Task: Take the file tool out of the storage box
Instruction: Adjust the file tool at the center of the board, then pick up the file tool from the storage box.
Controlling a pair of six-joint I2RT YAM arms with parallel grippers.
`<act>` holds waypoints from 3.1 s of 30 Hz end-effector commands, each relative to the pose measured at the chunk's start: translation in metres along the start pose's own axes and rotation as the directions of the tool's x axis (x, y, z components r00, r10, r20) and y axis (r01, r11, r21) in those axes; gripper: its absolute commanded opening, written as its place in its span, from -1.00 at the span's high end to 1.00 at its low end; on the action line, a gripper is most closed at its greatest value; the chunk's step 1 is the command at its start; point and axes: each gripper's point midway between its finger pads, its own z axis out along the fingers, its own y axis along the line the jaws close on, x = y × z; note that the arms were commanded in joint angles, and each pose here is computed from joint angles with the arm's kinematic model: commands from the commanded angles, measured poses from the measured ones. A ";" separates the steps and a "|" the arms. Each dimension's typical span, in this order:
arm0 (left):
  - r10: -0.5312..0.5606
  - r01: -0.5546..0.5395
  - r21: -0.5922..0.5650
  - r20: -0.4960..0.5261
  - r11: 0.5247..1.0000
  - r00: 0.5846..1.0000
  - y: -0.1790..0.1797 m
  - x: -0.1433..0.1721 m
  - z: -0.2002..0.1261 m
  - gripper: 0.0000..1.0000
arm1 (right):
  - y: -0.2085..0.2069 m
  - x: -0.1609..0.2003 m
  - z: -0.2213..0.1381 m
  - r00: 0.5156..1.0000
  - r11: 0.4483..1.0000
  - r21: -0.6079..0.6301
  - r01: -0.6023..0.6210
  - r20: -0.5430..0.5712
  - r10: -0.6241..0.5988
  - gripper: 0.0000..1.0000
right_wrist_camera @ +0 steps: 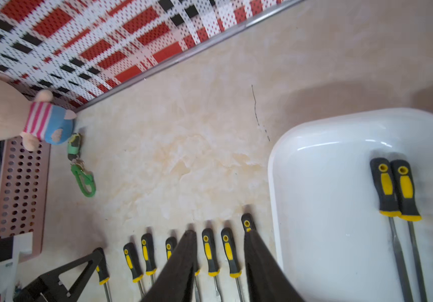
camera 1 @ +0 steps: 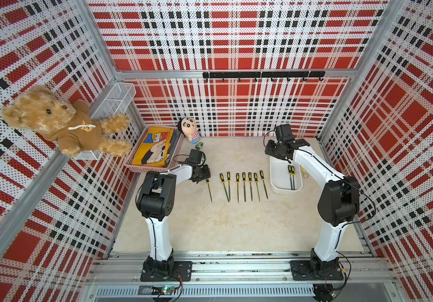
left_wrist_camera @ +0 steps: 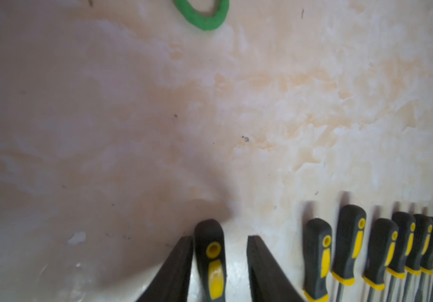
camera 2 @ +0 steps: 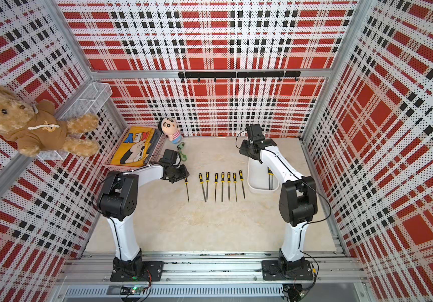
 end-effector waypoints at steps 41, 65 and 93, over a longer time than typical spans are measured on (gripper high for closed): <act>0.062 -0.066 -0.052 -0.082 0.996 0.995 -0.058 0.026 0.033 0.63 | -0.108 -0.011 -0.008 1.000 0.989 0.144 -0.013 -0.022 0.016 0.21; 0.082 -0.083 -0.055 -0.019 0.995 0.996 -0.059 -0.001 0.014 0.16 | -0.176 0.018 0.070 0.963 0.925 0.332 0.183 -0.250 -0.101 0.24; 0.108 -0.108 -0.004 0.018 0.994 0.994 -0.060 -0.030 0.007 0.08 | -0.181 0.066 0.106 0.924 0.932 0.295 0.208 -0.373 -0.088 0.49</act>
